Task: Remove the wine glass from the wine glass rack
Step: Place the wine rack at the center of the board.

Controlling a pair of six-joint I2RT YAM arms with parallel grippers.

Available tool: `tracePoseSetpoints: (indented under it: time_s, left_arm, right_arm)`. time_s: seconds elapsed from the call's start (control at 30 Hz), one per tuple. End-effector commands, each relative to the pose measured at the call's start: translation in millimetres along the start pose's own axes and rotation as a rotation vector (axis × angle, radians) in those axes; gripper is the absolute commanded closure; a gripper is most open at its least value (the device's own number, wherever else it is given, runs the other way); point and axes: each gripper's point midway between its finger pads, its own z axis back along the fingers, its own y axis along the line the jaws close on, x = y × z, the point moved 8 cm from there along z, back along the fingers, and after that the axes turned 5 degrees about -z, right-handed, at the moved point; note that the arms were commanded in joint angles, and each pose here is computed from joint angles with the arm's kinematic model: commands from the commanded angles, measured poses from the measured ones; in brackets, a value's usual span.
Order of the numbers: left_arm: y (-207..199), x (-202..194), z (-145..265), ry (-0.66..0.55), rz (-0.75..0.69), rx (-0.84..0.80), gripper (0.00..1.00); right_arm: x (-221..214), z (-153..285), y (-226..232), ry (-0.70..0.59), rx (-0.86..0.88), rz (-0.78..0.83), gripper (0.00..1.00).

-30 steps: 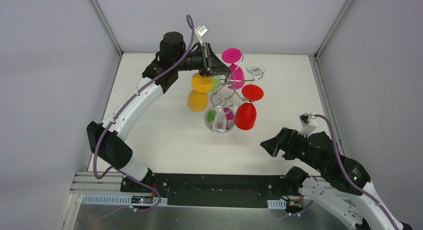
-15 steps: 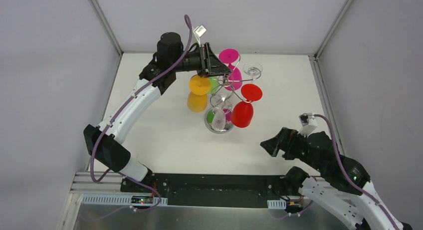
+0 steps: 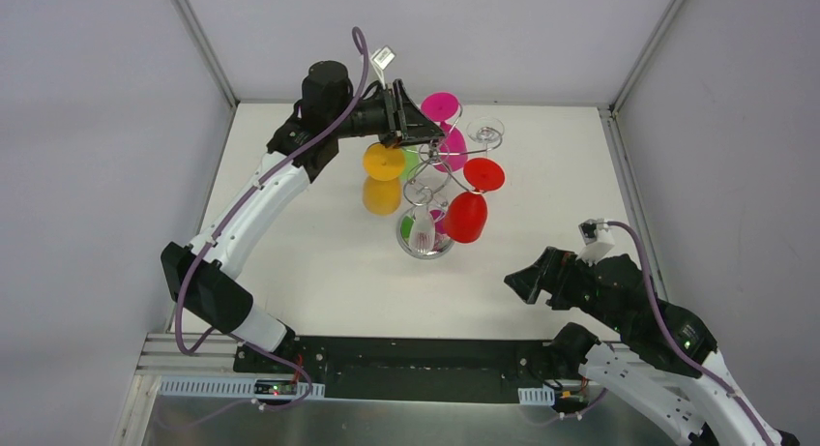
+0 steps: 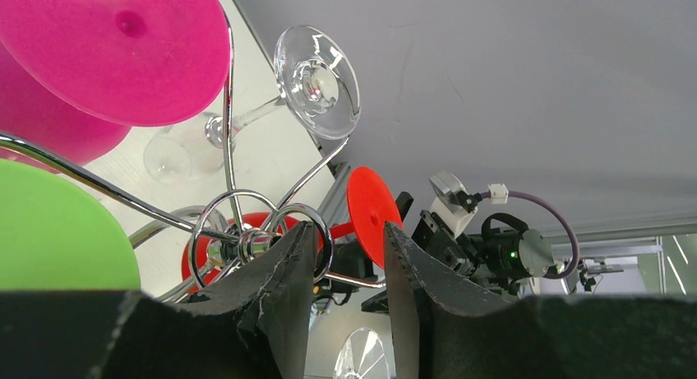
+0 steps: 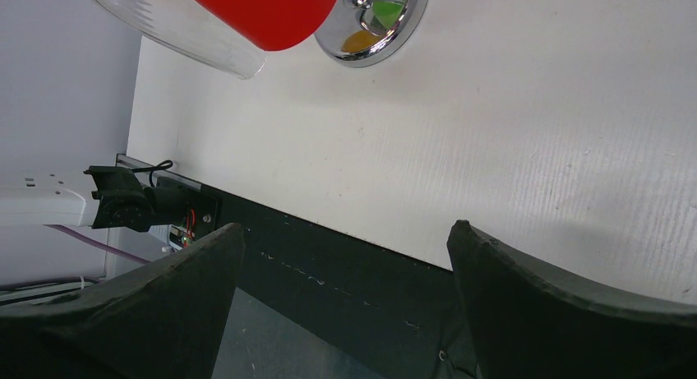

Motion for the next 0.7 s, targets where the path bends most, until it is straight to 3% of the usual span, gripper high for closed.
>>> tracePoseSetpoints:
  time_s: [0.0,0.67]
  left_arm:
    - [-21,6,8,-0.016,-0.06,-0.039,0.64]
    - [-8,11,6,-0.014,-0.058,0.049,0.57]
  right_arm:
    - [-1,-3,0,0.005,-0.009,-0.002,0.01]
    - [-3,-4,-1,0.002,0.001,-0.013,0.01]
